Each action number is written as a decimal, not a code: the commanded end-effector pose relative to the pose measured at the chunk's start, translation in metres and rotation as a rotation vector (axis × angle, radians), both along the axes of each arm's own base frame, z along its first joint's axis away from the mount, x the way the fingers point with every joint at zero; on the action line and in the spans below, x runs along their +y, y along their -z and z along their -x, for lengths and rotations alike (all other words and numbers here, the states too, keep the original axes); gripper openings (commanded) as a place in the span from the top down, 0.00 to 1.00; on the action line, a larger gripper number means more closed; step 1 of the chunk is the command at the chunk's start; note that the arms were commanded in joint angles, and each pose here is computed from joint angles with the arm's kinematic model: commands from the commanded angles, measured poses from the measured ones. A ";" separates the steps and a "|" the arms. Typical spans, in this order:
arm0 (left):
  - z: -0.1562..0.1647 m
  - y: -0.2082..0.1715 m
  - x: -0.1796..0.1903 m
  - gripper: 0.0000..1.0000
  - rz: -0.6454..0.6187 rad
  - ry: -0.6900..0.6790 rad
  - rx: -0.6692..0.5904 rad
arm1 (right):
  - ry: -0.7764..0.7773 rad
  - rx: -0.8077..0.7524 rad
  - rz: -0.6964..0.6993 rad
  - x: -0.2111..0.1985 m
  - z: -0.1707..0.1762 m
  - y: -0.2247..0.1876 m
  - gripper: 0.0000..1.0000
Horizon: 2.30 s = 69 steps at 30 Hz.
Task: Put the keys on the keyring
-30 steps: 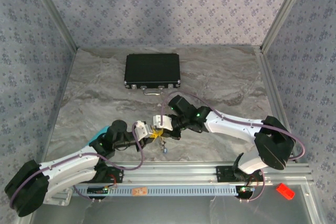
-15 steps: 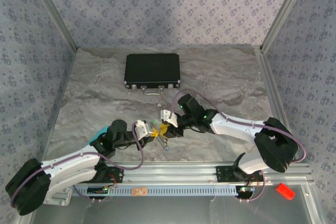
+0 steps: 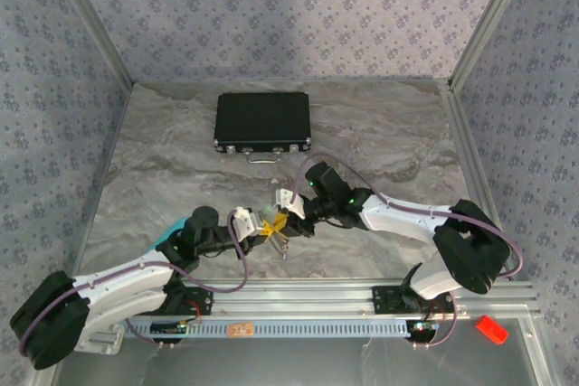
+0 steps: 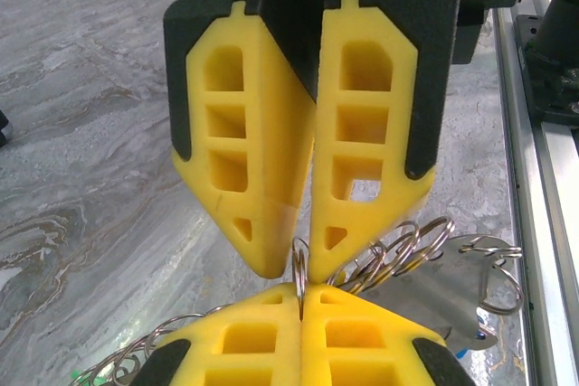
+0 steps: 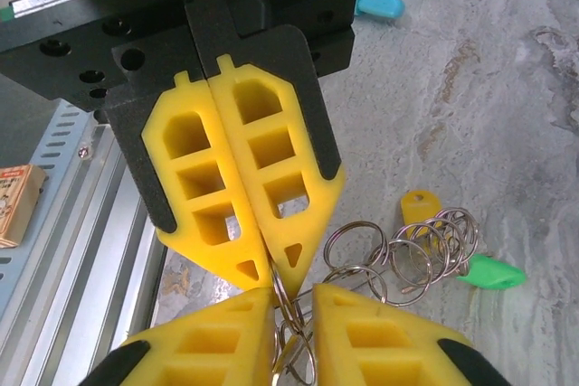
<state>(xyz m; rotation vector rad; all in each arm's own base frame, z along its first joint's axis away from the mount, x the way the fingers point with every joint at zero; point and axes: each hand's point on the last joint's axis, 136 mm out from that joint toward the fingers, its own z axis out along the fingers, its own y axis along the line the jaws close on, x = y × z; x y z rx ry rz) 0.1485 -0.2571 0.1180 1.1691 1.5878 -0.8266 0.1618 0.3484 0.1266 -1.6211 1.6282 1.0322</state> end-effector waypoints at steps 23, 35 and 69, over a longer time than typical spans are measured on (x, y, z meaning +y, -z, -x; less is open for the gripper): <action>-0.001 -0.008 -0.005 0.92 -0.036 0.030 -0.013 | -0.108 -0.124 0.142 0.008 0.016 -0.012 1.00; 0.000 -0.014 -0.007 1.00 0.023 0.038 -0.029 | 0.048 -0.028 0.025 -0.010 -0.005 -0.005 0.73; 0.003 -0.022 -0.006 1.00 0.069 0.042 -0.054 | 0.037 -0.002 -0.009 -0.007 0.000 -0.006 0.73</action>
